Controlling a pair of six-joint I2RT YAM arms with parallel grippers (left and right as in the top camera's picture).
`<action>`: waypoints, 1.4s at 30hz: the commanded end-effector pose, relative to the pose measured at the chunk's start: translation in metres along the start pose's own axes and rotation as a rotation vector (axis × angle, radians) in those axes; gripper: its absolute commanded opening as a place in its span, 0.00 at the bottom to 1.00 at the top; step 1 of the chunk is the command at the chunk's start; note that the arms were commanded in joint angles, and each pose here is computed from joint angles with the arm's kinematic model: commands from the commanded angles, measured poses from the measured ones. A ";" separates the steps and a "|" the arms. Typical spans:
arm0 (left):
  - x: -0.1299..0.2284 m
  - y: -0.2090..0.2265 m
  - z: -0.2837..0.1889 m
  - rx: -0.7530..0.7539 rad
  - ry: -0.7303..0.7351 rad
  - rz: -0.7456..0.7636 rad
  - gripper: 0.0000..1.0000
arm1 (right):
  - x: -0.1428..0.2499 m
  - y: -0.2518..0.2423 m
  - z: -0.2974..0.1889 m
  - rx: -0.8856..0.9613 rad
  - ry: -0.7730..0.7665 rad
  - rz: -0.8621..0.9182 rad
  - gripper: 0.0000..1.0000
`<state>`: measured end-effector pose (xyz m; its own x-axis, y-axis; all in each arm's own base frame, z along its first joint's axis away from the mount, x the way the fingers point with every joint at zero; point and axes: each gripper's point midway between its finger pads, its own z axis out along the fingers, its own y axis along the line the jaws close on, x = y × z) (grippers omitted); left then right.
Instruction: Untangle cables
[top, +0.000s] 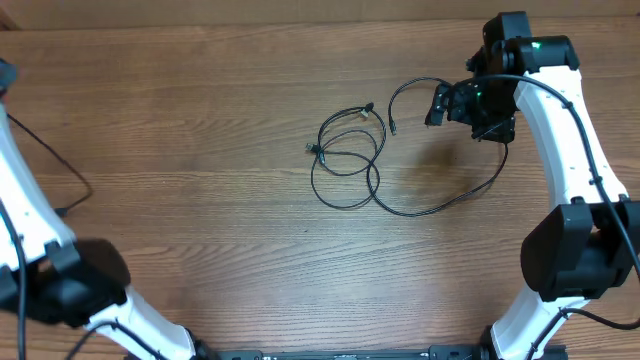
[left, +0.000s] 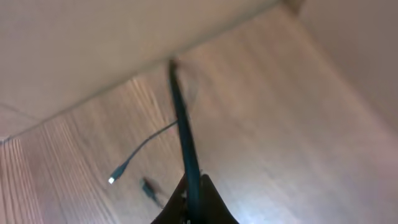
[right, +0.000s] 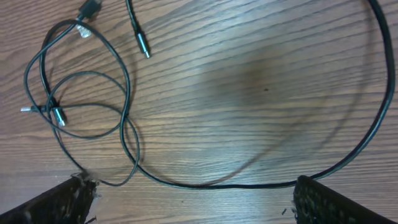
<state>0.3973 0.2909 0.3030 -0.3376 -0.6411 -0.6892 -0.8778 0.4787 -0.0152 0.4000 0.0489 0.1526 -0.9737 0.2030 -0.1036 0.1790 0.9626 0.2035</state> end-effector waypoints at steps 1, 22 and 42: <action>0.030 -0.003 0.059 -0.080 0.109 0.038 0.11 | -0.002 0.012 -0.019 -0.023 -0.049 -0.029 1.00; 0.049 -0.112 -0.096 0.583 0.157 0.206 0.92 | -0.010 0.006 -0.021 -0.038 -0.073 0.077 1.00; 0.449 -0.303 -0.151 0.946 0.609 1.305 0.67 | -0.014 -0.007 -0.025 -0.092 -0.065 0.092 1.00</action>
<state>0.4647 -0.2217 0.1406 -0.8894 0.3503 -0.2937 0.4234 0.8735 -0.2404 0.4057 0.0332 0.1561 -0.9457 0.3140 -0.0845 0.2791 0.9172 0.2842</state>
